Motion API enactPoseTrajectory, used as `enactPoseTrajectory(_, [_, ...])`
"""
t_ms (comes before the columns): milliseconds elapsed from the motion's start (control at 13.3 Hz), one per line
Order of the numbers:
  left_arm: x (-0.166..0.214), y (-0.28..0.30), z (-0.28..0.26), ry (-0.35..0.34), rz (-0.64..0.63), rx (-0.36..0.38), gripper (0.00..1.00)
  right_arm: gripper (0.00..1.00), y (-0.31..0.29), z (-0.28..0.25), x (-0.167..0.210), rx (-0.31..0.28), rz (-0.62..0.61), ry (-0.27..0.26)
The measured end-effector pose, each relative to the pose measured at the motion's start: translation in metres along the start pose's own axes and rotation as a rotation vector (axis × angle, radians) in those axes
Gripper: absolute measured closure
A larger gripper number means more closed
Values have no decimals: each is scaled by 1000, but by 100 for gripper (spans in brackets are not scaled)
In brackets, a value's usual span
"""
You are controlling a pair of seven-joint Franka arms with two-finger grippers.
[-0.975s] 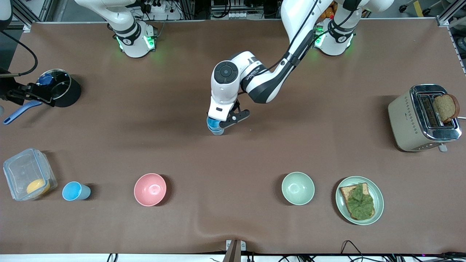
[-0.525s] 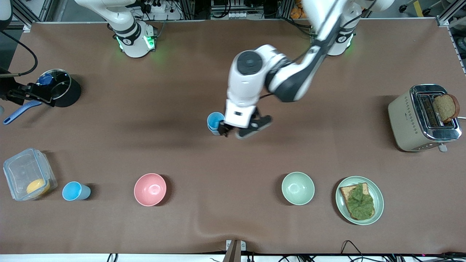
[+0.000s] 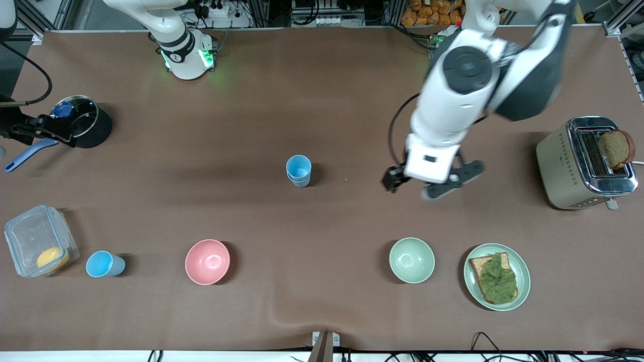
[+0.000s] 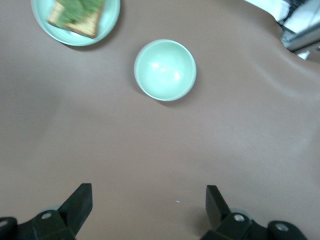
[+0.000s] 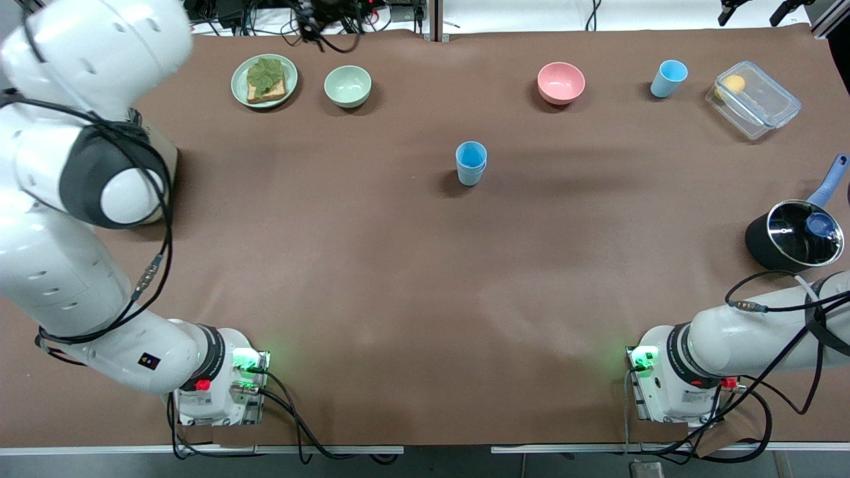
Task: Stack blue cups with both arms
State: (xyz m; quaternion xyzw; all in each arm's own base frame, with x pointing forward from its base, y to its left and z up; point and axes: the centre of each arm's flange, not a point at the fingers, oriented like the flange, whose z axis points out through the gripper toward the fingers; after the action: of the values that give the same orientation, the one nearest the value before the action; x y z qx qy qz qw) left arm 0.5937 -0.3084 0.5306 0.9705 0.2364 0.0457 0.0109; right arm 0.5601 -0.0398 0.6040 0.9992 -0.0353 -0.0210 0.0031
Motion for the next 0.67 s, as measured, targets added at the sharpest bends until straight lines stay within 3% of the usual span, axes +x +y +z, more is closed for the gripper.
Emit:
enactPoseTrajectory(300, [47,-65,-42,7,83,16,0,0,0,0,0,0,0,-4])
enactPoseTrajectory(675, [83,-142,-78,-21,357,42,0,0,0,1,-1,0,0,-6])
